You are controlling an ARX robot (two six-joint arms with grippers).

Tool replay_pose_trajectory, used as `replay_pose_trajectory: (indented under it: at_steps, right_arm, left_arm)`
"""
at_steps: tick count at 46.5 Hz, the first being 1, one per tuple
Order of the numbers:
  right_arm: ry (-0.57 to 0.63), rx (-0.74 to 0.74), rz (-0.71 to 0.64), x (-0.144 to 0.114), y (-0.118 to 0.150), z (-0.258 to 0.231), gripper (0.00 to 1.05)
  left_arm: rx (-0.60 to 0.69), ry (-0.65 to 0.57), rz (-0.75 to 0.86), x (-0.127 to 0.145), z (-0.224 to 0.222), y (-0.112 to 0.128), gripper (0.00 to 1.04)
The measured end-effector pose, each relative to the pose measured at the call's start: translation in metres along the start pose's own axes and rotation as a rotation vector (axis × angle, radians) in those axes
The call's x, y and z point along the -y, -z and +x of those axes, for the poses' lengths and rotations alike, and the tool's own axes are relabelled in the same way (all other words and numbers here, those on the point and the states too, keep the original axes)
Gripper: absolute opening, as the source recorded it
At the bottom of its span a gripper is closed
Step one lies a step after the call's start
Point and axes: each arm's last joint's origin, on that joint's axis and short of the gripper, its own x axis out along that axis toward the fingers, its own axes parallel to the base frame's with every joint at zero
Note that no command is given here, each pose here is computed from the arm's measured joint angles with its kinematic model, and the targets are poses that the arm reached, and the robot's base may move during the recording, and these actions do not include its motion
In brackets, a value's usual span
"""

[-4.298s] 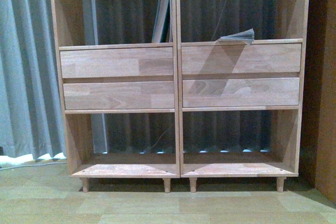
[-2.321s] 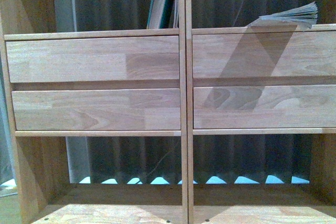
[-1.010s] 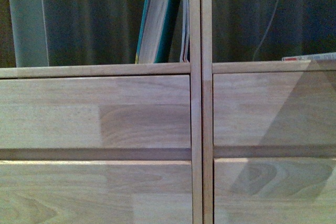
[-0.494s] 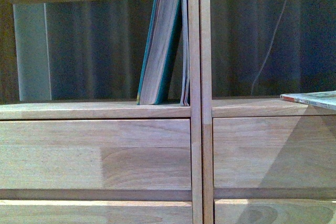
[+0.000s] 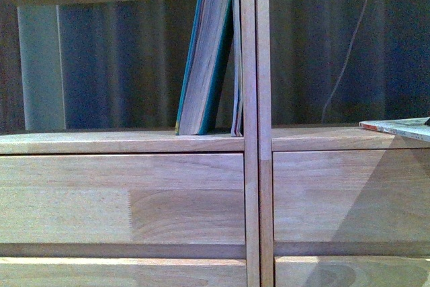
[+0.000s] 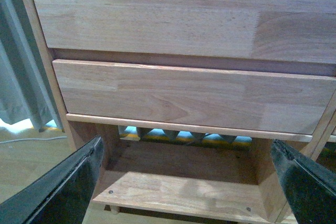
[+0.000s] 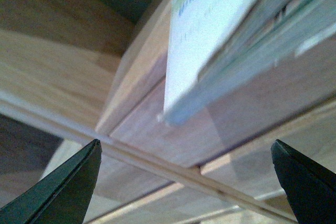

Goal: Organize books on shelf

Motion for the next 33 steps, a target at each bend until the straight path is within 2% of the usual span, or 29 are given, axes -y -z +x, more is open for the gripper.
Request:
replay_pose_trajectory:
  at_steps: [7, 12, 19, 33]
  right_arm:
    - [-0.011, 0.029, 0.167, 0.002, -0.026, 0.014, 0.98]
    - [0.015, 0.047, 0.276, 0.010, -0.034, 0.022, 0.98]
    - [0.024, 0.085, 0.357, 0.015, -0.043, 0.027, 0.97]
    - [0.028, 0.162, 0.416, 0.017, -0.054, 0.028, 0.42]
  left_arm:
    - [0.000, 0.000, 0.000, 0.000, 0.000, 0.000, 0.97]
    - [0.000, 0.000, 0.000, 0.000, 0.000, 0.000, 0.97]
    - [0.000, 0.000, 0.000, 0.000, 0.000, 0.000, 0.97]
    - [0.000, 0.000, 0.000, 0.000, 0.000, 0.000, 0.97]
